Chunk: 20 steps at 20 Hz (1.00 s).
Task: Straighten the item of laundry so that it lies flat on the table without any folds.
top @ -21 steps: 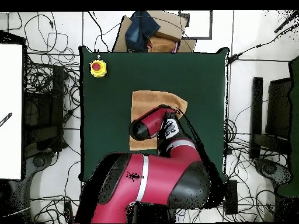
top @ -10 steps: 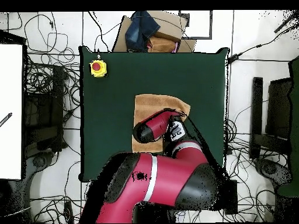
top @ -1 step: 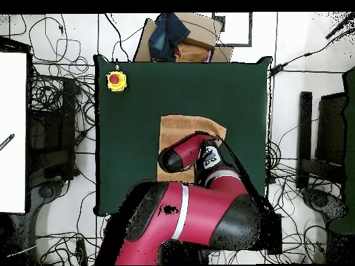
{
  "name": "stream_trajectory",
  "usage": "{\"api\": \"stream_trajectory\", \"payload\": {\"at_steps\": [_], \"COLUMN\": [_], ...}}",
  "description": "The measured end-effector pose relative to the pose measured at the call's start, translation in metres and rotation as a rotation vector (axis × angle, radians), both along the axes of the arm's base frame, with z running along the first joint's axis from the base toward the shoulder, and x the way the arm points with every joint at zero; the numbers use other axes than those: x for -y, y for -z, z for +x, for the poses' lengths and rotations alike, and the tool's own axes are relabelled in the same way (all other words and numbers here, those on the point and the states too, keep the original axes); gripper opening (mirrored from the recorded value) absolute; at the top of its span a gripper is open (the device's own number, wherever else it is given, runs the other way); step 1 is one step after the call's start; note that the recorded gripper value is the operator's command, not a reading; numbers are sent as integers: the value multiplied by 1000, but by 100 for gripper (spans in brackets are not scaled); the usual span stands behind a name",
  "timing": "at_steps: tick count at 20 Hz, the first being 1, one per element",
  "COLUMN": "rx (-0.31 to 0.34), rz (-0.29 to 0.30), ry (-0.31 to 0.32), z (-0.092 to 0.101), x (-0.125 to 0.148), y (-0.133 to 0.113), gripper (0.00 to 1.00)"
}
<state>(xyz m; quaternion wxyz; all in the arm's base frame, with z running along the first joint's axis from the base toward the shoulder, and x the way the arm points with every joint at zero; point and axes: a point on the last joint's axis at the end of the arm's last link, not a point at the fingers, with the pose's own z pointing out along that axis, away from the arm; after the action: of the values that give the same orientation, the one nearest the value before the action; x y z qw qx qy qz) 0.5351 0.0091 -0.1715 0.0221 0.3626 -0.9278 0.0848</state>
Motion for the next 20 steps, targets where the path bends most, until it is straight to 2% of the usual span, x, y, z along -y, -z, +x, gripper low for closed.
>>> {"api": "stream_trajectory", "payload": {"at_steps": [6,7,13,14,17,20], "rx": [-26,-43,-86,-106,-132,-146], "rz": [5,9,11,9,7,5], "ry": [1,-1,-10,-18,-30,-45], "z": [-14,-23,-46,-57,-71,-79], "x": [-1,-3,-7,-10,-14,-20], "y": [0,0,0,0,0,1], "gripper": [100,100,100,100,100,100]}}
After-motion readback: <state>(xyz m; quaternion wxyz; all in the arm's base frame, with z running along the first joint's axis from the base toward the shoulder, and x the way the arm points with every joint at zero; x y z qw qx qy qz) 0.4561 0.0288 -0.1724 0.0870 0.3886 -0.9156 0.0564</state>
